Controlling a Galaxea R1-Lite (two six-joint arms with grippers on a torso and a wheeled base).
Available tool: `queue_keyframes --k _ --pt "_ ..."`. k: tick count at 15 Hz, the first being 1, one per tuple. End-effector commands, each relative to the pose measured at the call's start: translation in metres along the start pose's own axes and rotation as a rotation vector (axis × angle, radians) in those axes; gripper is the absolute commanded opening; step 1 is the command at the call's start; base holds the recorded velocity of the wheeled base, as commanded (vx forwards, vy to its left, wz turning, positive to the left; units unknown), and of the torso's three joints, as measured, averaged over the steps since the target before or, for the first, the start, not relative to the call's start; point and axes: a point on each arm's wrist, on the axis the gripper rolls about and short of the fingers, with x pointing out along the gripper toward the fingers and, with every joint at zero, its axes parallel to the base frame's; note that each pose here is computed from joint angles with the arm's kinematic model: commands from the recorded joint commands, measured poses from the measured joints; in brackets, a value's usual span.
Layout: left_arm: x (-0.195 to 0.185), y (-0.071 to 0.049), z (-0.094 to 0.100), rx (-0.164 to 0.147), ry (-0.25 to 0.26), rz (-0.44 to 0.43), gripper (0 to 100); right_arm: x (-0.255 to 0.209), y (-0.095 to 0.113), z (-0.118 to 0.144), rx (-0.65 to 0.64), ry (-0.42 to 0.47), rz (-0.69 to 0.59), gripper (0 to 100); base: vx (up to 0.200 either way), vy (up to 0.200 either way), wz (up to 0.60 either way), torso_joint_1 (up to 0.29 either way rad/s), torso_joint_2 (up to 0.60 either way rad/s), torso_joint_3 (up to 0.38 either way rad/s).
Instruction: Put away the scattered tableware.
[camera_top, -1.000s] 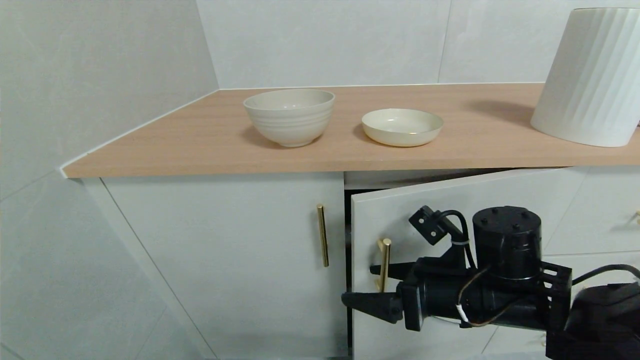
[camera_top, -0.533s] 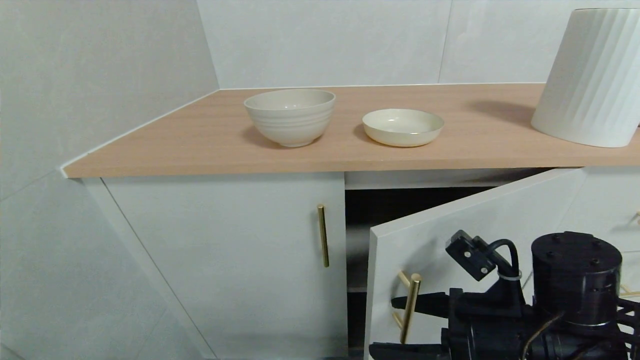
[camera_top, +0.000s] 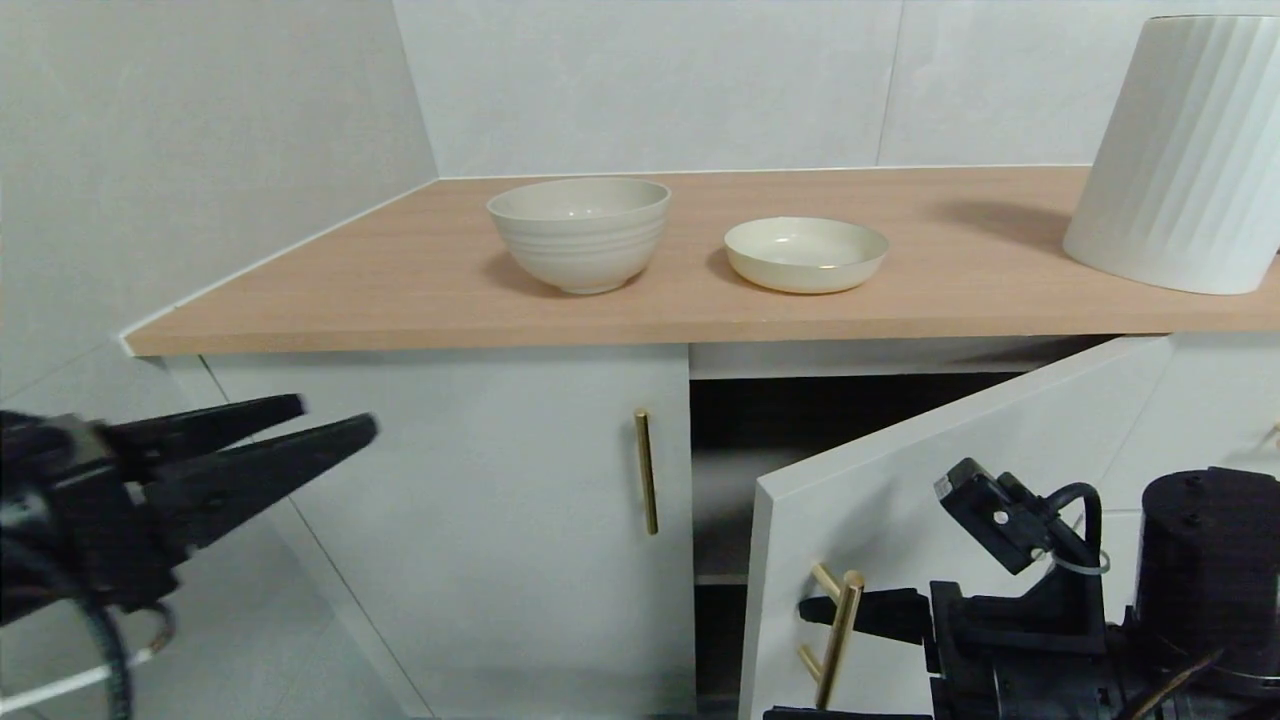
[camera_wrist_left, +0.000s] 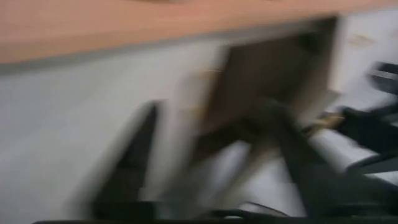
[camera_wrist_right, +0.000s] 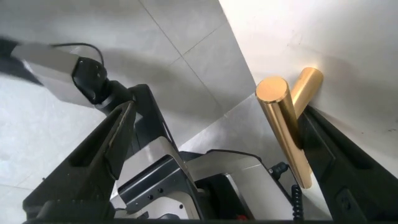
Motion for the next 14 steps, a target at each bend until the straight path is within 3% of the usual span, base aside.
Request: queue_keyframes --k 1,3,5,7,10,12,14 --pt "0.081 -0.011 -0.037 -0.072 0.188 -0.122 0 0.001 0.000 -0.001 0.002 0.004 0.000 100 0.000 0.000 0.00 0.000 0.00 0.000" --pt "0.107 -0.012 -0.059 -0.065 0.197 -0.151 0 0.000 -0.001 -0.001 0.003 0.005 -0.001 100 0.000 0.000 0.00 0.000 0.00 0.000" --pt "0.125 -0.011 -0.076 -0.058 0.140 -0.179 0 0.001 -0.002 -0.003 0.006 0.011 -0.006 100 0.000 0.000 0.00 0.000 0.00 0.000" --pt "0.141 -0.010 -0.088 -0.051 0.116 -0.210 0 0.002 -0.003 -0.003 0.009 0.016 -0.008 100 0.000 0.000 0.00 0.000 0.00 0.000" --pt "0.151 -0.020 -0.101 -0.045 0.157 -0.272 0 0.004 -0.004 -0.005 0.013 0.024 -0.010 100 0.000 0.000 0.00 0.000 0.00 0.000" --pt "0.165 -0.025 -0.119 -0.047 0.227 -0.309 0 0.004 -0.004 -0.005 0.014 0.026 -0.013 100 0.000 0.000 0.00 0.000 0.00 0.000" --pt "0.178 -0.044 -0.125 -0.035 0.236 -0.364 0 0.004 -0.005 -0.006 0.015 0.027 -0.015 100 0.000 0.000 0.00 0.000 0.00 0.000"
